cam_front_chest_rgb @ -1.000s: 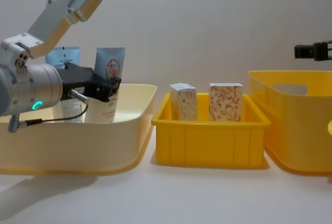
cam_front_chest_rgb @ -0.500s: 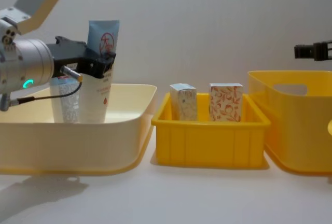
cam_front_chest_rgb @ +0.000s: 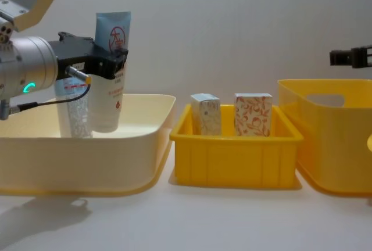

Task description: Bimanual collaborative sorting of washing and personal care products

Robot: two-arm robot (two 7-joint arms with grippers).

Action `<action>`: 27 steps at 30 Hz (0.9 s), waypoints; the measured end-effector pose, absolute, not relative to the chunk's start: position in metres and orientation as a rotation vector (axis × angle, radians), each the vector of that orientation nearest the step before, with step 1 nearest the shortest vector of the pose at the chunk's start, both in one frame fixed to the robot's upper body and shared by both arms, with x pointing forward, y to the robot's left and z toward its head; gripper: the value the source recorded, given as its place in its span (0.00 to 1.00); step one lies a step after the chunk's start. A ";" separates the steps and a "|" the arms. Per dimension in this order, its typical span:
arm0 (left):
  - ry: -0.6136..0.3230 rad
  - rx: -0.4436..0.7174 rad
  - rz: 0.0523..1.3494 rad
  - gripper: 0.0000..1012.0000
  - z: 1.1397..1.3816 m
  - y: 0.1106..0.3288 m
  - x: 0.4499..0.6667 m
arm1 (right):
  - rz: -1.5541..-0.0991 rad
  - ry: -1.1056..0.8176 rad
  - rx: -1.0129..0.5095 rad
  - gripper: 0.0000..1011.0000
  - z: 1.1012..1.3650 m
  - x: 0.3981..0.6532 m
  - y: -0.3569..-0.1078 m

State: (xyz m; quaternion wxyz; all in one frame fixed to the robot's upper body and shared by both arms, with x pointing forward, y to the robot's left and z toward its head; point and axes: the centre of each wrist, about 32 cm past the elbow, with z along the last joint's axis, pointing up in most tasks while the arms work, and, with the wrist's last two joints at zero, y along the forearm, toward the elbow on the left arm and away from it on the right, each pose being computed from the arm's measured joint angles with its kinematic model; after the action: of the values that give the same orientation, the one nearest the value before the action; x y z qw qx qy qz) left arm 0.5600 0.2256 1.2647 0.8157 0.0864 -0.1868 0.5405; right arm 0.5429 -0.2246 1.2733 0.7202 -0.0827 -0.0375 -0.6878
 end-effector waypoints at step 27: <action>-0.341 -0.129 1.079 0.27 1.289 0.223 0.571 | -1.520 -0.083 -0.183 0.99 1.273 0.543 -0.225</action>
State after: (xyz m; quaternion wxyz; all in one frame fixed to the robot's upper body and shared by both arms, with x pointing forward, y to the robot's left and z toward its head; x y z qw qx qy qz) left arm 0.5715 0.2227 1.2892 0.8421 -0.0612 -0.1613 0.5110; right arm 0.5429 -0.2246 1.2733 0.7203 -0.0826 -0.0374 -0.6877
